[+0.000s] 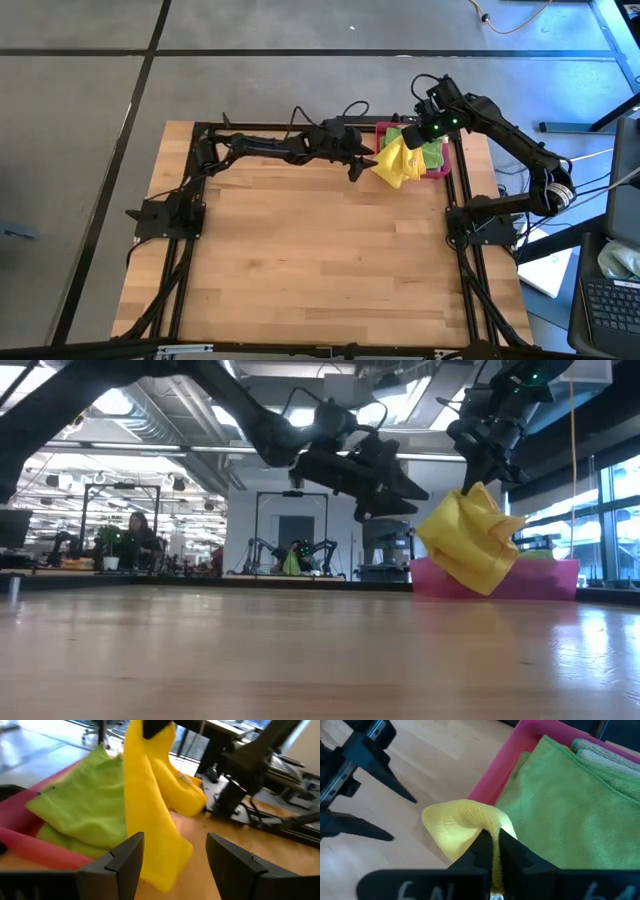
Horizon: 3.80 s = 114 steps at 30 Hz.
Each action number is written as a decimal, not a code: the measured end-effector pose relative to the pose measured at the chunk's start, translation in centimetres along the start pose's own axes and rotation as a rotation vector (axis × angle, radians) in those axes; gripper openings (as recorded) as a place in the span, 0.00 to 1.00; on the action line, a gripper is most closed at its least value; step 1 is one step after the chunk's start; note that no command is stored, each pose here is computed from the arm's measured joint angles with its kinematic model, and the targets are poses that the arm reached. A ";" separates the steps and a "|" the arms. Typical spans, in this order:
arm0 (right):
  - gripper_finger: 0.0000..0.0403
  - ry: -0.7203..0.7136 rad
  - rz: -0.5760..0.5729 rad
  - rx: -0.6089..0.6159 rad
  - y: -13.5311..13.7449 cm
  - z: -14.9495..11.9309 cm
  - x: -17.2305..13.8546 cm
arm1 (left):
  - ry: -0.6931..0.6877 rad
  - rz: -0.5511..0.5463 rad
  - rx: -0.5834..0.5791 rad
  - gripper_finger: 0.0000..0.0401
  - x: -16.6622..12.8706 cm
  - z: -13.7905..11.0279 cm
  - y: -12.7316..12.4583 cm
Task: Fold microfiber towels
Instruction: Put the yellow towel into the red bin
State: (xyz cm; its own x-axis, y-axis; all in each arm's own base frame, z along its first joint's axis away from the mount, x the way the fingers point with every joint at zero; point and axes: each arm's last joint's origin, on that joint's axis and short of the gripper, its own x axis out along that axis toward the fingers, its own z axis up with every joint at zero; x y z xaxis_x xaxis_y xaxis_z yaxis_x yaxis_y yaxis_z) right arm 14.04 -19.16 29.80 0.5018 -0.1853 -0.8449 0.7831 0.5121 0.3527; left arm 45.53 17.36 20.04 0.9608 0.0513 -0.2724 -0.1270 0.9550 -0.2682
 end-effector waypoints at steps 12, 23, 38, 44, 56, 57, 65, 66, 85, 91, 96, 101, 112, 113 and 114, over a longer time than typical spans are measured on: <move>0.04 0.003 0.018 0.000 0.1 0.0 0.0 | 0.111 -0.014 0.029 0.52 3.7 1.2 1.4; 0.04 -0.024 0.022 -0.011 0.1 0.2 0.0 | 0.204 -0.001 0.081 0.52 3.5 0.2 1.6; 0.04 -0.030 0.023 0.020 0.1 0.3 -0.1 | 0.170 0.150 0.120 0.21 3.4 1.3 2.1; 0.04 0.027 -0.099 0.047 -0.3 -0.6 -0.3 | 0.130 0.200 0.178 0.02 3.3 2.5 2.2; 0.04 -0.019 -0.297 0.036 -0.6 -1.2 -1.5 | 0.071 0.218 0.330 0.07 3.4 3.3 2.2; 0.04 -0.021 -0.304 0.036 -0.6 -1.2 -1.5 | 0.054 0.219 0.336 0.08 3.4 3.4 2.1; 0.04 -0.036 -0.352 0.055 -1.3 -1.0 -1.8 | 0.009 0.249 0.261 0.10 3.1 4.1 2.9; 0.04 -0.041 -0.351 0.055 -1.3 -1.0 -1.8 | 0.013 0.252 0.259 0.10 3.0 4.2 3.1; 0.11 -0.032 -0.435 0.040 -1.9 -0.1 -0.4 | 0.043 0.277 0.205 0.10 0.0 7.3 2.5; 0.29 -0.031 -0.455 0.036 -2.0 0.0 -0.3 | 0.128 0.247 0.163 0.09 -3.2 9.6 0.4; 0.42 -0.031 -0.455 0.035 -2.0 0.0 -0.3 | 0.204 0.191 0.150 0.09 -5.0 10.4 -1.8; 0.48 -0.047 -0.435 0.033 -1.8 0.3 -0.8 | 0.266 0.162 0.147 0.07 -7.2 11.3 -4.3; 0.36 0.045 -0.117 0.146 -1.1 0.4 2.9 | 0.194 0.195 0.141 0.01 -13.4 15.1 -9.4; 0.34 0.058 -0.079 0.161 -1.2 0.5 3.8 | 0.186 0.197 0.130 0.01 -13.7 15.3 -9.8; 0.32 0.073 -0.035 0.178 -1.3 0.7 4.6 | 0.189 0.204 0.124 0.01 -14.0 15.3 -10.2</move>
State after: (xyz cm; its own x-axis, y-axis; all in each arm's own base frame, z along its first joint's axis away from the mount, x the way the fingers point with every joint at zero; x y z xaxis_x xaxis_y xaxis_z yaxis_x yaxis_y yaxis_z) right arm 15.56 -21.27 25.67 0.4501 -0.1359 -0.8826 0.8556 0.3484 0.3827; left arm 37.12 11.40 40.73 0.8539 0.2015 -0.4798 -0.2706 0.9595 -0.0786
